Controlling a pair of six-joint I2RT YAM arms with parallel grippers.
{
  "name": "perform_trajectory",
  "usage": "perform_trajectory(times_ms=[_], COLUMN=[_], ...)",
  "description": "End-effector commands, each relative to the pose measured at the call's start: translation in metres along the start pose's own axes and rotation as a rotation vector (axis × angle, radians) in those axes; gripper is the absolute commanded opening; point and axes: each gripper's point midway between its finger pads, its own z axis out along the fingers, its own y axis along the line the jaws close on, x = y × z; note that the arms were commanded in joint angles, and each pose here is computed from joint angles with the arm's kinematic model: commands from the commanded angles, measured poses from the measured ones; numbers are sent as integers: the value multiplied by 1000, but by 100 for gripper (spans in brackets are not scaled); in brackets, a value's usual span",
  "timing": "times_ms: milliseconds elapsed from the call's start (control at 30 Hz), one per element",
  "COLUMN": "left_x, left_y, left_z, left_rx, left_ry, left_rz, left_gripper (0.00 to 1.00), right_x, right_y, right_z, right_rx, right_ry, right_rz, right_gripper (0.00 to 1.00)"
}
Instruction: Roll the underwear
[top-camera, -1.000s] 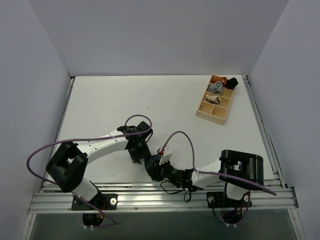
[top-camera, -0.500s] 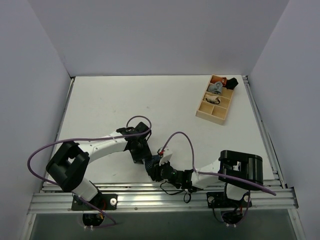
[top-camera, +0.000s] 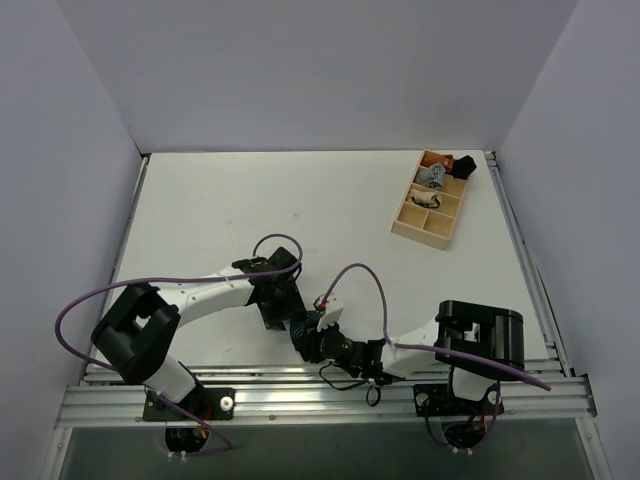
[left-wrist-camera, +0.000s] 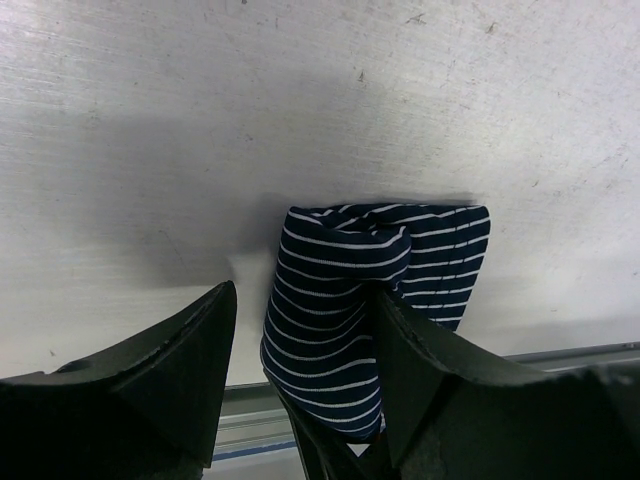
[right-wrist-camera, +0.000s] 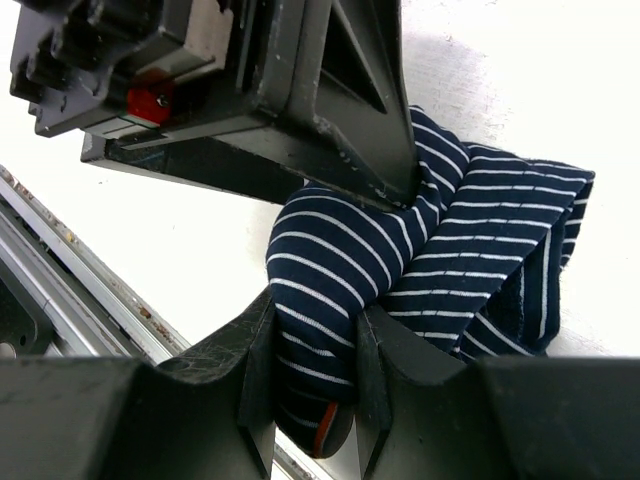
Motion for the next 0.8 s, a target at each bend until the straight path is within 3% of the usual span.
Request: perform_trajectory(times_ms=[0,433,467,500,600,667,767], left_x=[6,8,8,9,15,19,23], left_y=[0,5,3,4,6,8,10], left_z=[6,5,7,8,16,20,23], left_rx=[3,25,33,31,9,-10,-27], left_ry=[8,9,12,17,42,48,39], left_rz=[31,42,51,54,66,69,71], left_gripper=[63,60,56,38,9,3,2], right_x=[81,82,81,80,78,76,64], right_y=[-75,-76,-77,-77,-79,-77,-69], right_z=[-26,-26,-26,-26,-26,-29,-34], right_rx=[197,205,206,208,217,211,196], right_ry=[309,310,308,310,339,349,322], right_rz=[-191,-179,-175,-169,-124,-105,-67], right_gripper=[8,8,8,8,13,18,36])
